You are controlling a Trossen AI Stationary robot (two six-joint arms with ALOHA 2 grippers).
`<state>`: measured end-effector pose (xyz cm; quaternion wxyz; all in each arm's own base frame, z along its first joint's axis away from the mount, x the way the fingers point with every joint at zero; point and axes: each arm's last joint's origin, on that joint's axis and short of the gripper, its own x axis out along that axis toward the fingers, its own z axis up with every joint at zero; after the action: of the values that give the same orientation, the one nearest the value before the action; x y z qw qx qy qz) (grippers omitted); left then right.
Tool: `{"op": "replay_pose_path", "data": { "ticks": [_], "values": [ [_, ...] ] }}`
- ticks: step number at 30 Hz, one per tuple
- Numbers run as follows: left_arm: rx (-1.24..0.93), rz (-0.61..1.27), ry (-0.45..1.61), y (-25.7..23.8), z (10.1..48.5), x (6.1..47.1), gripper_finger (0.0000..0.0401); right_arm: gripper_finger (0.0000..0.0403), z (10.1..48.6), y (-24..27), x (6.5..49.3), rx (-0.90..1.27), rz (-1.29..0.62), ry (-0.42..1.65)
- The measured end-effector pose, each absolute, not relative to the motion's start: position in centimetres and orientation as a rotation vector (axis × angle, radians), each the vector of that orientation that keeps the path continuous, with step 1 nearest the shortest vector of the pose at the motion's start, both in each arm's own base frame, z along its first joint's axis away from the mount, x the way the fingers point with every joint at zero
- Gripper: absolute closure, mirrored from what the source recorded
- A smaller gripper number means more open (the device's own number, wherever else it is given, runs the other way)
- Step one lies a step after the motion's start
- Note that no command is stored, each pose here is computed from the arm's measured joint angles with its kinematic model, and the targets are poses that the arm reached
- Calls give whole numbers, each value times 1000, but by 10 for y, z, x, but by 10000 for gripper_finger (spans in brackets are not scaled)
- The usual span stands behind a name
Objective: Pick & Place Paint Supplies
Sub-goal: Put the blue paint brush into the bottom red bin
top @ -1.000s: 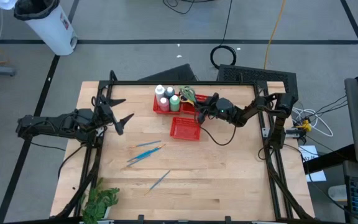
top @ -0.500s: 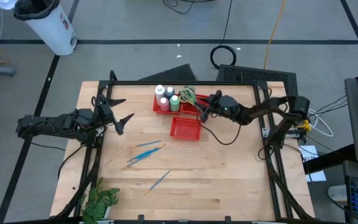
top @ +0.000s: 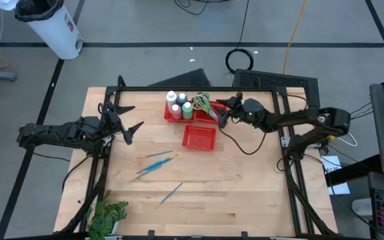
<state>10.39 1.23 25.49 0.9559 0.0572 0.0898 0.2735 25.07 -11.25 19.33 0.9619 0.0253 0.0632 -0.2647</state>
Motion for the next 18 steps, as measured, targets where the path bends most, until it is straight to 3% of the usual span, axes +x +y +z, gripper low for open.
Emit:
{"op": "replay_pose_path", "data": {
  "ticks": [8, 18],
  "values": [
    [-135, 532, 140, 11, 252, 107, 36, 259, 223, -95, 236, 54, -426, 104],
    [-209, 339, 415, 2, 236, 131, 36, 259, 227, -88, 231, 26, -406, 129]
  ]
}}
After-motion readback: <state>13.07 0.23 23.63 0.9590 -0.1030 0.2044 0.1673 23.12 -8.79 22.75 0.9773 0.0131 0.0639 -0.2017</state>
